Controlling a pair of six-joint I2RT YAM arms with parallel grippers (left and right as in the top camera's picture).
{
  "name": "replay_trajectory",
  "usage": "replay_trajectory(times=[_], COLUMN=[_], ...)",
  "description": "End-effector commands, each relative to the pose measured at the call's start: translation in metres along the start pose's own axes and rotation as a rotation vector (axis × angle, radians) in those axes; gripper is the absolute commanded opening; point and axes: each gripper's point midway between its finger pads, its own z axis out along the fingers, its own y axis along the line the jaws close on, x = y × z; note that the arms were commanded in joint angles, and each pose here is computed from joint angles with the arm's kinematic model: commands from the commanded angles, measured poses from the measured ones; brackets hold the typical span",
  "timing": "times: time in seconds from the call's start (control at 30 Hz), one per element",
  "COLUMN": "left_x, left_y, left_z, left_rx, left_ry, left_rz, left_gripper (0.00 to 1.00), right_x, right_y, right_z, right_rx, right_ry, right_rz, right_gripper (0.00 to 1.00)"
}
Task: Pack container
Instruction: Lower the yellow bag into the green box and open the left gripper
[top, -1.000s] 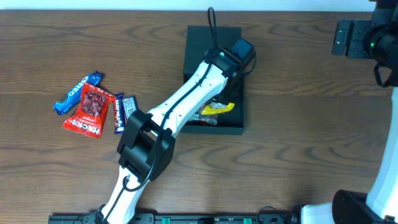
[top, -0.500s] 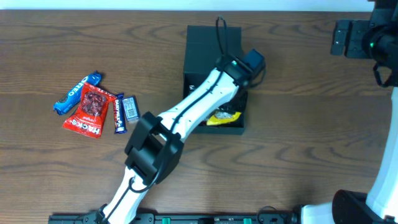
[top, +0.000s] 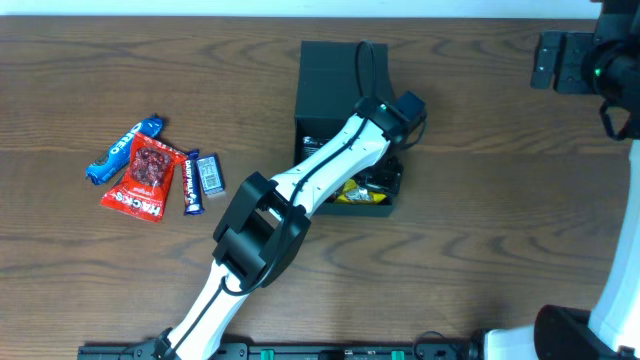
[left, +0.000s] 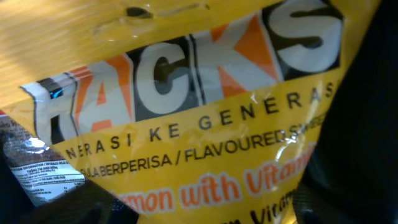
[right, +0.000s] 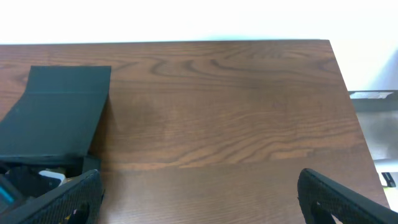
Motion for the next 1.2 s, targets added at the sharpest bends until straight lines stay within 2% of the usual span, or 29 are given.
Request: replay_trajectory(times=[0.0,0.4,0.43,0.47,0.53,0.57,0.73,0.9,1.17], left_x=[0.002,-0.027,-0.029,-0.031,-0.033,-0.033,-0.026,-0.018,-0.021], left_y=[-0.001,0.014,0.015,0.016,0.016,0.016,0.019,0.013,0.010], left_z=[-0.008,-0.112,-0.117,-0.119,-0.114,-0.108,-0.059,-0.017,0.026], left_rx=[0.014,-0.010,-0.014,-0.019,-0.028,-0.034,-0.081,-0.056,-0.016], left_ry=[0.005,-0.307,-0.328,-0.340,-0.337,-0.324,-0.205,-0.100,-0.023], left_rz=[0.061,0.052,0.050,0.054,0.053,0.054,0.057,0.062,0.043], left_gripper=[0.95,1.00,0.81,0.53,0.08,0.06,0.06,0.06,0.06], right_x=[0.000,0.000,0.000,0.000,0.000,0.001,0.001,0.001,0.001], right_y=[-0.002,0.002,0.002,0.002,0.002,0.002,0.002,0.001,0.001], right_z=[-0.006,-0.006,-0.006,-0.006,-0.006,-0.006,-0.006,-0.006,-0.006], right_rx=[0.000,-0.018,-0.018,-0.018,-0.019,-0.019,-0.018,-0.018,-0.018], right_ry=[-0.011,-0.012,-0.012,-0.012,-0.010,-0.008,-0.007,-0.008,-0.008], right_rz=[0.017,0.017,0.017,0.017,0.017,0.017,0.016,0.017,0.017], right_gripper=[0.99,0.99,0.99,0.99,0.99,0.99,0.99,0.99,0.99])
